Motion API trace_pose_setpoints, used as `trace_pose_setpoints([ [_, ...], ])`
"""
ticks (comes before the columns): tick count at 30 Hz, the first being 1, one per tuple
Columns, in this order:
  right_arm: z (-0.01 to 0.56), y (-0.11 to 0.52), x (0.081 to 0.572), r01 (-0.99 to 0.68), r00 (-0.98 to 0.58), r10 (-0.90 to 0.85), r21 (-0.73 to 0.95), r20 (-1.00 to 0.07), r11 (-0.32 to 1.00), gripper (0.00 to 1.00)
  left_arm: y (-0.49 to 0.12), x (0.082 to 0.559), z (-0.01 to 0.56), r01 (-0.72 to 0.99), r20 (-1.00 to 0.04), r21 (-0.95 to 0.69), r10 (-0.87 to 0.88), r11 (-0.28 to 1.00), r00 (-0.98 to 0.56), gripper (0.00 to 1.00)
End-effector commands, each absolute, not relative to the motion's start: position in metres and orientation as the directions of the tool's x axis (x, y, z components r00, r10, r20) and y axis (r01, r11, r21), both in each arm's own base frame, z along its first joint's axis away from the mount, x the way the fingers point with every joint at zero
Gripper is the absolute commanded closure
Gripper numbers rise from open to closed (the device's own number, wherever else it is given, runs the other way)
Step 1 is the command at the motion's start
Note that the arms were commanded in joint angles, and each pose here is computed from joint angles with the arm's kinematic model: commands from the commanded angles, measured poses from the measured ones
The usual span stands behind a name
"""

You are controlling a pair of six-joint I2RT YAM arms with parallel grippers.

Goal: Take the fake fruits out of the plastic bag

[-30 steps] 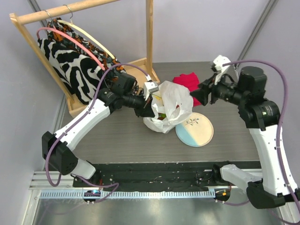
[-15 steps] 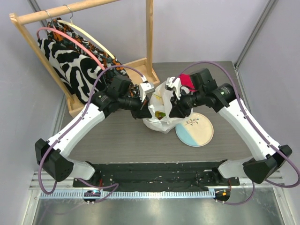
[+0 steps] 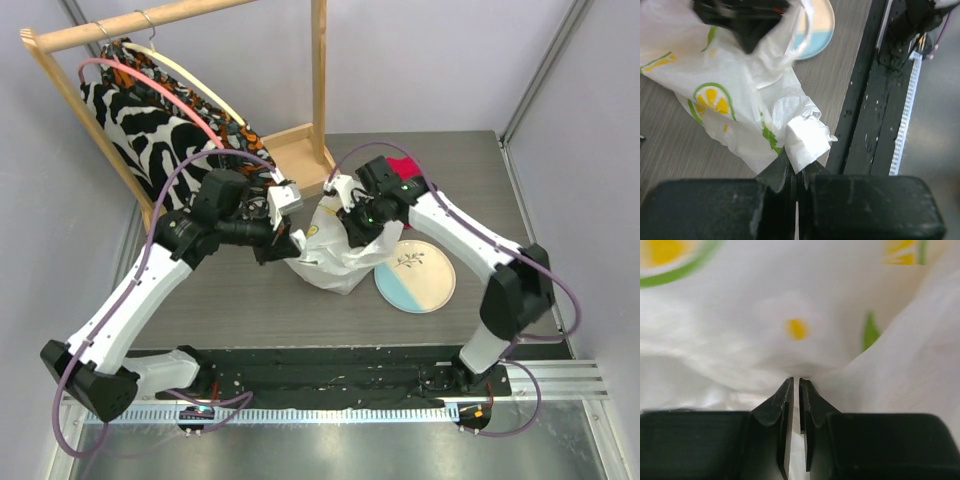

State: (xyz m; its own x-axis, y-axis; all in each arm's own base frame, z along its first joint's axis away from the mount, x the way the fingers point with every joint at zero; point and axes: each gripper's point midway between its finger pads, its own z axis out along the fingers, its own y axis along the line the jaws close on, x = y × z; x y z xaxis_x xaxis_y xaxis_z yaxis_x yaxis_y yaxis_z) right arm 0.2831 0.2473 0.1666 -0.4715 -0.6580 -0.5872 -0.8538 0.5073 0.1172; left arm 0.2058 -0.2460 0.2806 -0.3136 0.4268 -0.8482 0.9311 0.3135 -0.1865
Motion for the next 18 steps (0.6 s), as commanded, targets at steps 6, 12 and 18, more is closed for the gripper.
trace_pose_setpoints([
  [6,0.213,0.244,0.435,-0.658,-0.466,-0.504,-0.096,-0.727,0.747,0.83,-0.21,0.173,0.253,0.95,-0.804,-0.136,0.529,0.281,-0.271,1.0],
  [12,0.247,0.238,0.459,-0.546,-0.432,-0.424,-0.143,-0.796,0.825,0.69,-0.221,0.193,0.245,0.933,-0.82,-0.144,0.488,0.33,-0.299,0.99],
  [18,0.308,0.253,0.391,-0.712,-0.304,-0.471,-0.131,-0.828,0.69,0.41,-0.237,0.205,0.25,0.911,-0.835,-0.217,0.416,0.352,-0.36,0.95],
])
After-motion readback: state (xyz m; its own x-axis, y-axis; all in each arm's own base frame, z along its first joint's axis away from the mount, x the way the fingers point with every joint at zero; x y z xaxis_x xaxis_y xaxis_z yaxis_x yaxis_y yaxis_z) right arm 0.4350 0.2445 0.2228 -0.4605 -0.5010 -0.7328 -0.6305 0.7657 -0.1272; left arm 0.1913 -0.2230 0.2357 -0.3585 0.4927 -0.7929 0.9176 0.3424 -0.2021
